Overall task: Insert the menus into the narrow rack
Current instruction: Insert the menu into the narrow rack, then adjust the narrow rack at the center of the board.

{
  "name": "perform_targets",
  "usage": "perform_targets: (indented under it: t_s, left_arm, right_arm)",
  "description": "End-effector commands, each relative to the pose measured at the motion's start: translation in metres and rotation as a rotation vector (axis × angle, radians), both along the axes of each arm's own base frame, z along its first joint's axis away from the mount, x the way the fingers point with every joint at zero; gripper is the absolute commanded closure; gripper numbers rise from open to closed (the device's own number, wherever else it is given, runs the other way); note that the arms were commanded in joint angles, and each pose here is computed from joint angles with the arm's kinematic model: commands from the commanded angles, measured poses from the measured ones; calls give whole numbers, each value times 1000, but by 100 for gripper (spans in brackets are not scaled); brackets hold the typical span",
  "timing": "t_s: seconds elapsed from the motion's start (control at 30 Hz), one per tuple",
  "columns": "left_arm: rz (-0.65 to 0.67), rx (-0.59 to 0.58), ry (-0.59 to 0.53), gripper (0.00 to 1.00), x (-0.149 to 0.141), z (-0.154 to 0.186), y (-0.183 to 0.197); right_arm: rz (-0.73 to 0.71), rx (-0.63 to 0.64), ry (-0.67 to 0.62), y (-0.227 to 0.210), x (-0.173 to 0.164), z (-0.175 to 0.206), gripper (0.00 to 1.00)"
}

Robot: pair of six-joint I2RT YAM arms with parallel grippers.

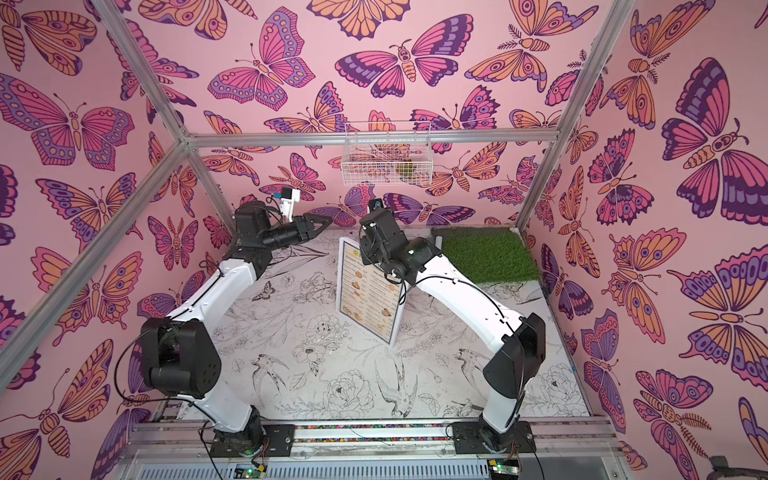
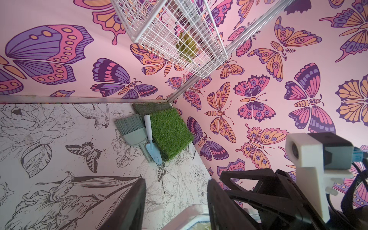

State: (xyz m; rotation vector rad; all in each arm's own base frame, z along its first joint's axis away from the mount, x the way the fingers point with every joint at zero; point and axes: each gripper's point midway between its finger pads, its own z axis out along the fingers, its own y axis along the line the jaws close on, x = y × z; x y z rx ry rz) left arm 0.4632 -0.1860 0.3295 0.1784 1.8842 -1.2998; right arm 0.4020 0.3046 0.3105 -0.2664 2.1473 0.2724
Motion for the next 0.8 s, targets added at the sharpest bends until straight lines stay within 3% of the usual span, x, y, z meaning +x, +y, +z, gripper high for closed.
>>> perform_targets:
  t_s: [0.0,0.1,0.13,0.17,0.2,0.37,0.43,0.77]
  left_arm:
    - [-7,-7,-7,47,-3,-1,2]
    - [-1,-4,-1,34,-1,-5,4]
    - [2,-2,6,23,0,-8,5]
    - [8,-2,11,6,0,-10,6]
    - [15,1,14,0,0,-13,7]
    - [52,3,41,0,1,-32,12]
    - [39,-23,52,0,0,-38,11]
    - [-77,-237,93,0,0,-62,3]
  right_arm:
    - [7,-3,20,0,-7,-5,63]
    - [10,-3,-7,-3,-9,9,63]
    - [3,-5,-25,-8,-9,16,63]
    - [-1,-10,-42,-12,-11,23,63]
    - [-5,-12,-61,-16,-13,31,63]
    - [-3,-9,-128,-46,-39,65,60]
    - [17,-14,-115,-54,-52,62,55]
    - [195,67,120,-72,-135,-15,23]
